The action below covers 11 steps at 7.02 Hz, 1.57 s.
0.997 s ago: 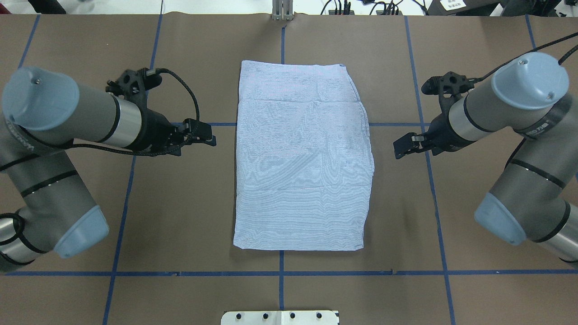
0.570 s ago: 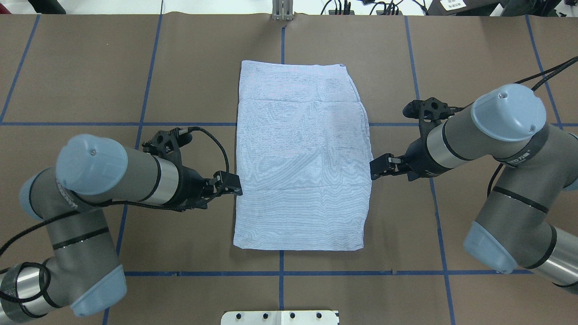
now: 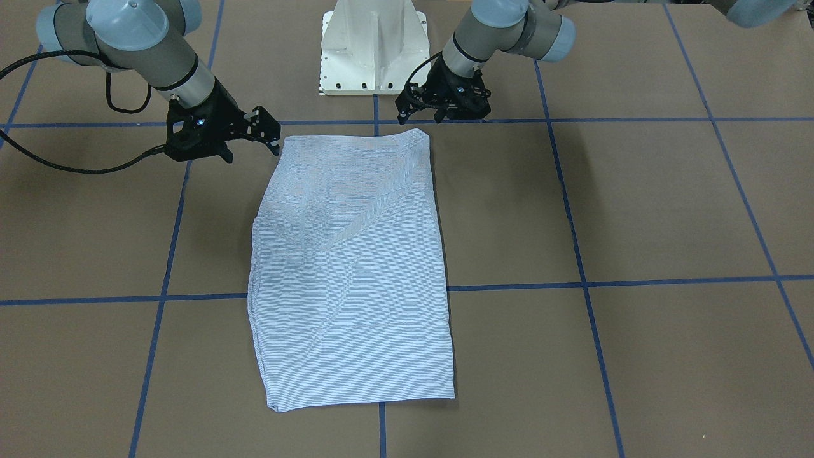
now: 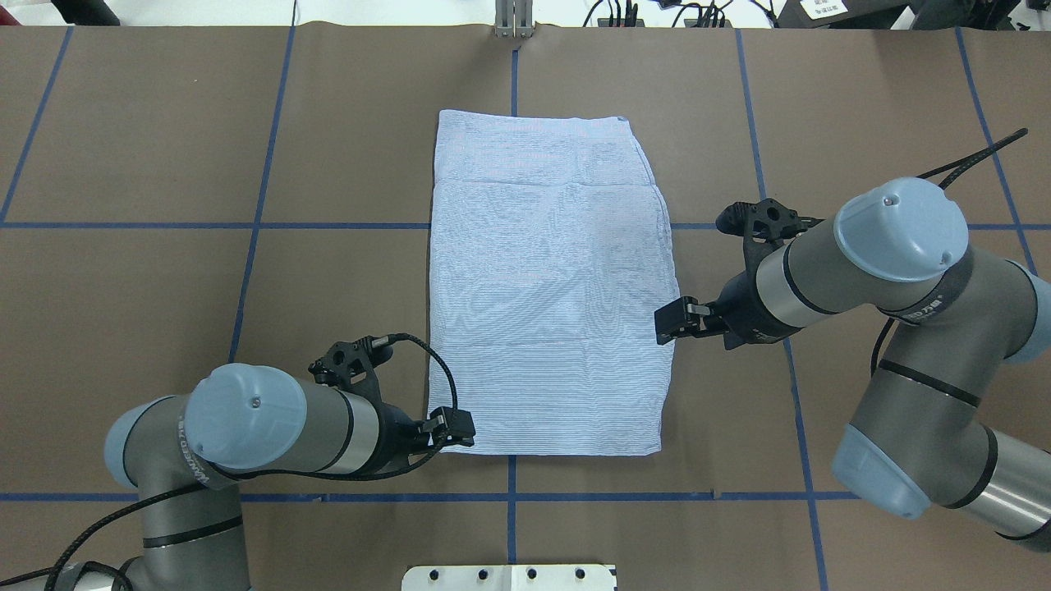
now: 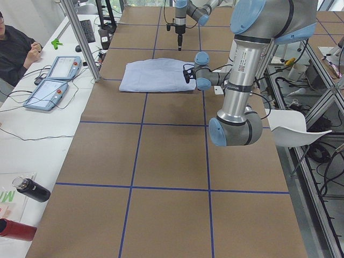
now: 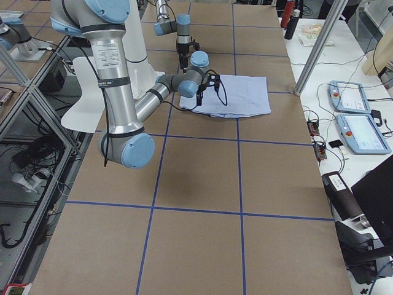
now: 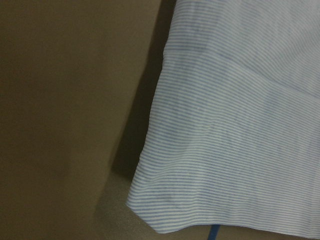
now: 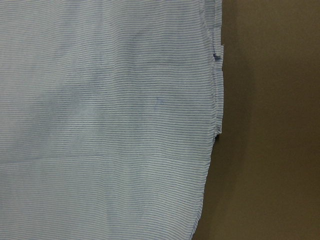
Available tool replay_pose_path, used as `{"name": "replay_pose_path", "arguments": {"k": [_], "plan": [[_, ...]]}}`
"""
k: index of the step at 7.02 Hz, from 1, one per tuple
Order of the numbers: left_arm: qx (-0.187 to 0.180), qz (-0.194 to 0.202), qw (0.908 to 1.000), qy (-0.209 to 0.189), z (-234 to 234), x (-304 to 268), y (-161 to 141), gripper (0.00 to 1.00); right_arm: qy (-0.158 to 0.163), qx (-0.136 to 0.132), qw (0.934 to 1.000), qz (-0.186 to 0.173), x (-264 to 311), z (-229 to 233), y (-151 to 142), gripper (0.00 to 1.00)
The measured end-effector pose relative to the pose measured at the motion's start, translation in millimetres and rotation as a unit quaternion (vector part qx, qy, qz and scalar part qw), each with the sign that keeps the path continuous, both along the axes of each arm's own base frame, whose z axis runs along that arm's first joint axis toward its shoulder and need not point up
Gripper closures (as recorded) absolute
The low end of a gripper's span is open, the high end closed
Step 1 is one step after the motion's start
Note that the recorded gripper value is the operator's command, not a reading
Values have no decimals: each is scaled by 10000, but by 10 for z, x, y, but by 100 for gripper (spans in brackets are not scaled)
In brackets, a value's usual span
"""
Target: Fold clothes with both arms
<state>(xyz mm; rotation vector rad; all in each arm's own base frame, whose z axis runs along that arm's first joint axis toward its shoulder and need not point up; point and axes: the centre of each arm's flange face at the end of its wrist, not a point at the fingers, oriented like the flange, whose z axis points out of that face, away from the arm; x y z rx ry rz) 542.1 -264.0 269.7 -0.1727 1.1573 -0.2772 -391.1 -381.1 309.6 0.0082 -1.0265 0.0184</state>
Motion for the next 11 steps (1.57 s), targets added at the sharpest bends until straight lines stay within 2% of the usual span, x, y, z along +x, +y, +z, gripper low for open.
{"name": "replay_pose_path", "arguments": {"k": [2,3,4,5,6,7,8,11], "plan": [[-10,-33,9999,-110,69,131,-18,29,-25,-1,10000,3,2,-28,14,0],[-2,-69,9999,-135,85,148,-35,43,-27,-1,10000,2,0,-31,17,0],[1,-90,9998,-151,96,155,-46,52,-26,-2,10000,2,0,-29,17,0],[4,-107,9998,-156,99,154,-59,55,-24,-4,10000,2,0,-27,17,0],[6,-130,9998,-158,101,144,-83,65,-23,-5,10000,2,-1,-26,17,0],[11,-170,9997,-159,102,123,-127,80,-23,-5,10000,-4,-6,-25,22,0],[18,-209,9997,-159,102,102,-170,100,-22,-7,10000,-9,-10,-25,26,0],[20,-242,9996,-108,50,75,-203,100,10,-217,9997,98,-136,-28,140,0]]}}
